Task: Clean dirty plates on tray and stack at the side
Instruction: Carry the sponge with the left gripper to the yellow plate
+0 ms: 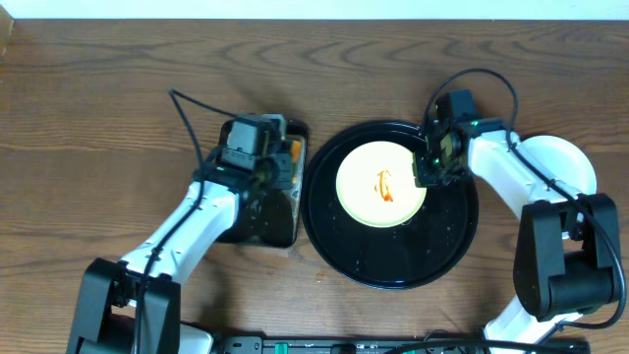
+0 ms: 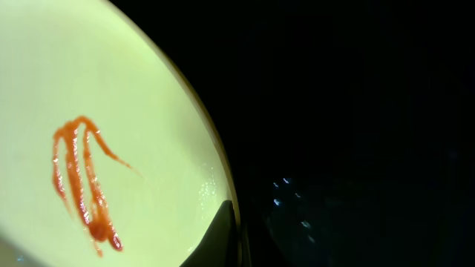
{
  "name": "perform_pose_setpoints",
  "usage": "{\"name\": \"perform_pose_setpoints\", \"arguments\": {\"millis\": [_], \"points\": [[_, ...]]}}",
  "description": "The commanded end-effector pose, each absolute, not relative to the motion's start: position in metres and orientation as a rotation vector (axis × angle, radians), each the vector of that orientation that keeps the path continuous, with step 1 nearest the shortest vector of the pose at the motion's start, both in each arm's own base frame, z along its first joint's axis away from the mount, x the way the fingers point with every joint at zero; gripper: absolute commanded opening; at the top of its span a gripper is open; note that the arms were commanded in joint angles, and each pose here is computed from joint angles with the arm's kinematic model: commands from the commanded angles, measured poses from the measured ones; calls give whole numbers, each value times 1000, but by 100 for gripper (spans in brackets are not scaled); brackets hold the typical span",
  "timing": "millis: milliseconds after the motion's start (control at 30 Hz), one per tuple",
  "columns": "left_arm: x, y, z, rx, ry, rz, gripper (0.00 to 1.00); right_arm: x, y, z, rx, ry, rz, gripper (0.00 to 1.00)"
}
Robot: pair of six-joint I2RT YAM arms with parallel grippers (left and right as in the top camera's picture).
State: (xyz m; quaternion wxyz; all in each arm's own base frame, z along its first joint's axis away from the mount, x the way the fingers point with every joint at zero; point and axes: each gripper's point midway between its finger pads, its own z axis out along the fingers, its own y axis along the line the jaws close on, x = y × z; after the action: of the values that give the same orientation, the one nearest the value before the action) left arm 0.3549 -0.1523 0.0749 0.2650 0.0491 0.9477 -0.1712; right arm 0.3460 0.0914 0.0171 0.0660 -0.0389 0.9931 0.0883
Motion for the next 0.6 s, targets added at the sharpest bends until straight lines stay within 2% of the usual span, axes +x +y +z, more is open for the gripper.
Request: {"name": "perform_pose_setpoints", "arguments": {"millis": [0, 133, 500, 567], "points": [[352, -183, 87, 174, 2514, -564, 7, 335, 97, 2, -59, 3021, 259, 1], [350, -213, 95, 194, 2461, -618, 7, 330, 99, -5, -49, 3023, 280, 1], [317, -296, 73, 188, 2490, -779, 7, 328, 99, -6, -48, 3029, 282, 1], [306, -308, 65, 289, 2510, -790, 7, 328, 99, -6, -48, 3029, 282, 1]]}}
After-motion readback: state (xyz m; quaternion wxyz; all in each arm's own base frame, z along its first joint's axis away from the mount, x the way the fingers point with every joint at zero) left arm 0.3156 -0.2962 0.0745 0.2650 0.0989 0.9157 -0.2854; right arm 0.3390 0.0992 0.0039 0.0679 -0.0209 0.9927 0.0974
